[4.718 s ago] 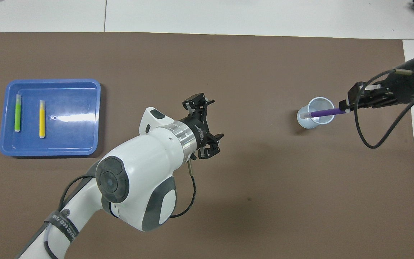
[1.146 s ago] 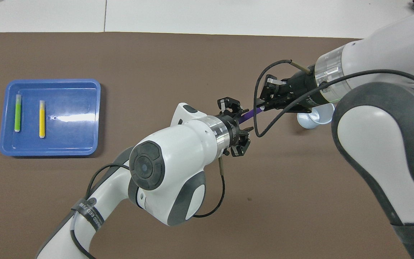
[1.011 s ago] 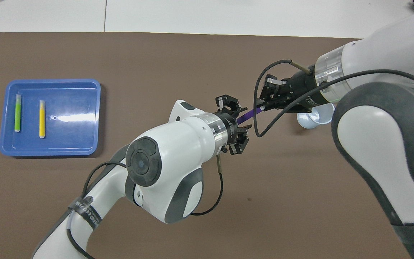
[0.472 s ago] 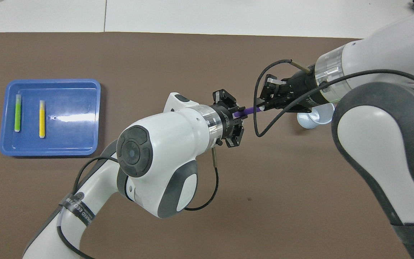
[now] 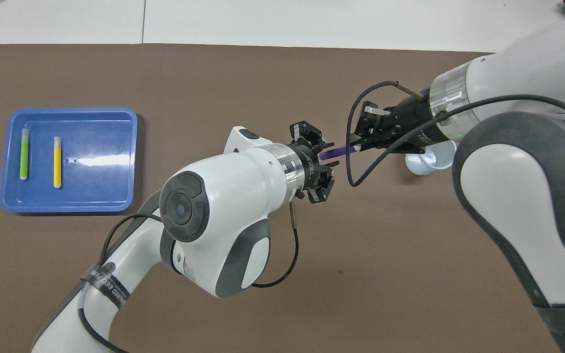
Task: Right arm passes pens to left for tray arrangement
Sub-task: 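Close the left gripper on the purple pen held by the right gripper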
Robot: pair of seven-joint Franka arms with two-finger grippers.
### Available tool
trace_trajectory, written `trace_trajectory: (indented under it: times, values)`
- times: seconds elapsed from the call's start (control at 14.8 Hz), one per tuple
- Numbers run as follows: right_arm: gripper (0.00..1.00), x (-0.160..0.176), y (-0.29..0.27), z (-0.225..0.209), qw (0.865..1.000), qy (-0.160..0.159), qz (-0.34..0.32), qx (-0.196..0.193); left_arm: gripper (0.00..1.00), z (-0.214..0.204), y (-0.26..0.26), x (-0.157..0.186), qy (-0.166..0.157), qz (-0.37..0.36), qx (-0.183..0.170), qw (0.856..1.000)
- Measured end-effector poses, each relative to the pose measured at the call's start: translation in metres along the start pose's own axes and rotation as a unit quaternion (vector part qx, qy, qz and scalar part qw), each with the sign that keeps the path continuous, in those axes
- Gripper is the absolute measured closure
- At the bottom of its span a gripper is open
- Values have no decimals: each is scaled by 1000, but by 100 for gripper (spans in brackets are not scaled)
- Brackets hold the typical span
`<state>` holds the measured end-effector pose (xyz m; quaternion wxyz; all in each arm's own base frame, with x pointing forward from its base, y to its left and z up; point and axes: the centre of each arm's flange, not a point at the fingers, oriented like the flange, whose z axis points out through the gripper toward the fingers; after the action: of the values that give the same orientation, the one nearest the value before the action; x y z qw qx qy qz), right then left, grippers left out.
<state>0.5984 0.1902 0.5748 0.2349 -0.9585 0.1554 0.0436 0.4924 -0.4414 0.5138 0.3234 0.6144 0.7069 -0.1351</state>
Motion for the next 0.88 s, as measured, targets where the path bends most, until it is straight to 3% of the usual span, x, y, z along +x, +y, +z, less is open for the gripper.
trace_trajectory:
  times: [0.13, 0.2, 0.54, 0.67, 0.74, 0.88]
  values:
    - [81, 0, 0, 0, 1000, 0, 0, 0, 39, 0, -1, -1, 0, 1, 1, 1000]
    - [81, 0, 0, 0, 1000, 0, 0, 0, 38, 1, -2, -1, 0, 2, 1, 1000]
    - [81, 0, 0, 0, 1000, 0, 0, 0, 42, 1, -3, -3, -4, 3, -3, 1000]
    - [81, 0, 0, 0, 1000, 0, 0, 0, 46, 2, -6, -4, -4, 5, -1, 1000]
    - [81, 0, 0, 0, 1000, 0, 0, 0, 52, 2, -6, -5, -4, 6, -1, 1000]
    - [81, 0, 0, 0, 1000, 0, 0, 0, 53, 2, -6, -5, -5, 6, -1, 1000]
